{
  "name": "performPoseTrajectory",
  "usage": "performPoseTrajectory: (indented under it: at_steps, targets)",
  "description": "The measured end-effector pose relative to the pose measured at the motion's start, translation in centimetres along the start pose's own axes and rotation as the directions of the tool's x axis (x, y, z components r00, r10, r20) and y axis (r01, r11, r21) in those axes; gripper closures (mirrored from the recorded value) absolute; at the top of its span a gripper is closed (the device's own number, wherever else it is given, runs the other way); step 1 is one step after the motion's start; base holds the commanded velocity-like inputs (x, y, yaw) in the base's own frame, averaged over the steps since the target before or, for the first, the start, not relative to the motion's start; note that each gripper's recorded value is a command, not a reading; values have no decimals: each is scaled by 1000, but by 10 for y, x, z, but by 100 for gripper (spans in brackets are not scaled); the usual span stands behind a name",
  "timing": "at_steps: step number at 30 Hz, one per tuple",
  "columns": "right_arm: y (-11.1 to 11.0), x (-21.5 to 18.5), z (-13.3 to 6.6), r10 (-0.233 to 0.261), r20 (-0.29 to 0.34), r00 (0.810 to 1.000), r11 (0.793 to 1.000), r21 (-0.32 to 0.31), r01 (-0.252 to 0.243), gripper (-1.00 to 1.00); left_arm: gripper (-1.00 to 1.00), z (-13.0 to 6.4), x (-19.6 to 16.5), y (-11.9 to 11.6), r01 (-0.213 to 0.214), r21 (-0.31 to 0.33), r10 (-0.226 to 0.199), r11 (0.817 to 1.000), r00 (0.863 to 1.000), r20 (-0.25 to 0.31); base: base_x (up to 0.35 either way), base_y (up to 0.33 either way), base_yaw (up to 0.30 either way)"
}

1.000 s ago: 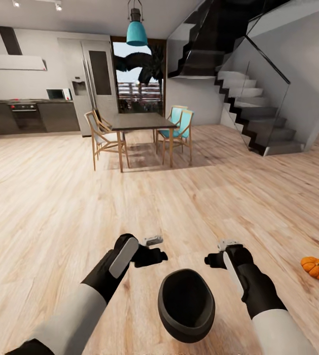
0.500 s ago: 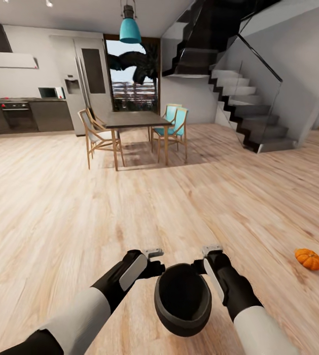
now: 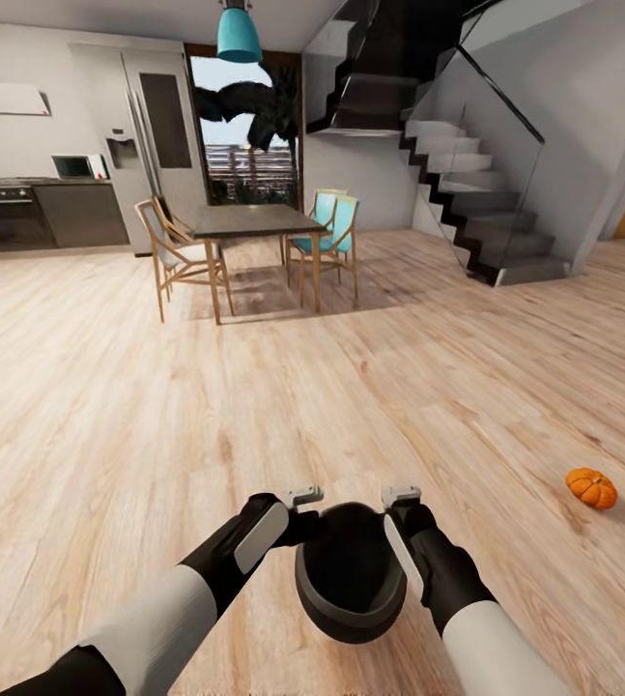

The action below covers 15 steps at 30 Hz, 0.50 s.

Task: Place each of the two pumpkins and all three candles from the living room inside a cabinet in the living room (use any cabinet), then make sure every cabinet is closed, and position the cauldron so it is next to a table in the living room.

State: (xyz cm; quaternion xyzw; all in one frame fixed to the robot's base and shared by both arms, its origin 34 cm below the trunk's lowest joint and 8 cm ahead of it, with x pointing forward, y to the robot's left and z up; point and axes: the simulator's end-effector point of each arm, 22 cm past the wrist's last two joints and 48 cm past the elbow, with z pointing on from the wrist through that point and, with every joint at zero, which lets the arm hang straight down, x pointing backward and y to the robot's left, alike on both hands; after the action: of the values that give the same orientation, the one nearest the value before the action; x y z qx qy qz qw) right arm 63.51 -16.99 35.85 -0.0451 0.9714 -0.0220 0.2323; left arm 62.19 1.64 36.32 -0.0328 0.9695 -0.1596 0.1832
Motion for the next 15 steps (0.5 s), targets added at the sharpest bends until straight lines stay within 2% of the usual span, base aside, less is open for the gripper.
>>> performPoseTrajectory:
  at_steps: [8,15]
  targets:
    - [-1,5,12,5,-16,1000,1000,-1,-5,-100,-100,19,18,6,15,17,-14,1000,999,-47,0,0,-11]
    - [-4,4,22,6,-26,1000,1000,1,-6,-100,-100,32,26,14,24,8,-23,1000,998,-61,0,0,-110]
